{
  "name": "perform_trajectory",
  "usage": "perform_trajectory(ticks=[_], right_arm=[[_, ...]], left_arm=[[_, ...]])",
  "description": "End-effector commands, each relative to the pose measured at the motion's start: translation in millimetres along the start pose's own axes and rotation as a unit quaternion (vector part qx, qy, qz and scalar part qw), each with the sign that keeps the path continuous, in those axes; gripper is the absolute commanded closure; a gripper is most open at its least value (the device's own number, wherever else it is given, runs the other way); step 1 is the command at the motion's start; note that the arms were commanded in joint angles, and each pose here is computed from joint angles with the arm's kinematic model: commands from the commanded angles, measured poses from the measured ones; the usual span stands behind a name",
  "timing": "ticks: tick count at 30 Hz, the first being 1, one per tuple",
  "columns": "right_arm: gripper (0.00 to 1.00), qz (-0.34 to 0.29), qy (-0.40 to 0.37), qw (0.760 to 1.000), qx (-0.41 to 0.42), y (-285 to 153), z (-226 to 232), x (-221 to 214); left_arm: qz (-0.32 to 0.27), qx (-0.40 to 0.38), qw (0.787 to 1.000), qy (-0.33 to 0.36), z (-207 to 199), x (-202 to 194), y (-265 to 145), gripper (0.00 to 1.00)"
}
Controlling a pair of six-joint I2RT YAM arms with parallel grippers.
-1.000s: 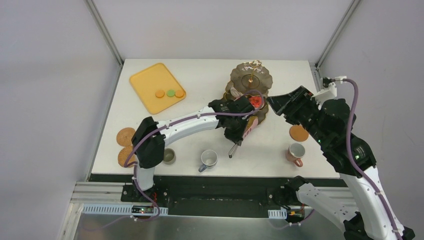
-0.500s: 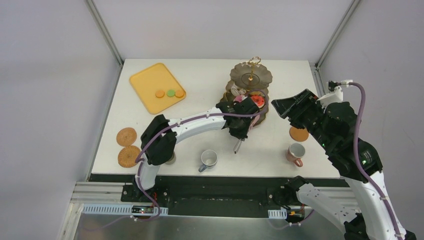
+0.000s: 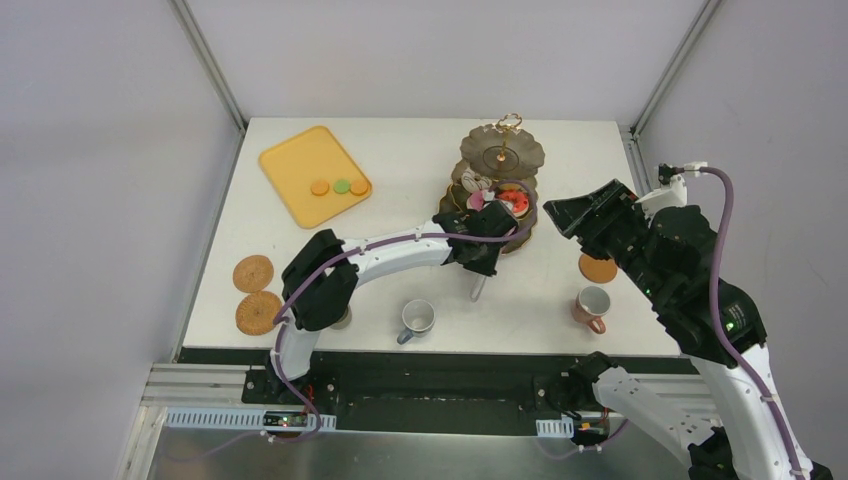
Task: Serve the afternoon tea
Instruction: Place the desert on the desert table.
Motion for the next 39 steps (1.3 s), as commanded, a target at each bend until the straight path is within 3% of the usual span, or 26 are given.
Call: perform_trajectory(ticks=[1,10,39], right_arm=[[0.34,0.0,0.01,1.0,0.006,0.9,2.4,0.0],[0.34,-0.001,0.012,1.0,0.007,0.8,2.4,-0.2],[0.34,0.012,0.017,1.0,0.013,4.3,1.1,-6.9]], left_arm=[[-0.038,0.004,0.999,0.019,-4.0,13.5,1.5,0.82],[-0.034,0.004,0.999,0.028,-4.4,13.6,4.7,0.7],[-0.073,0.002,0.997,0.041,-3.7,26.3,-22.2,0.64]])
Point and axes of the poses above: each gripper's point midway between its finger pads, its own y axis out along the fingers, its own z axis along the line the jaws close on, x = y × z, the point moved 4 cm from there along -y, back along the fingers, and after that the axes turned 9 degrees about y, right-handed, at the moved point
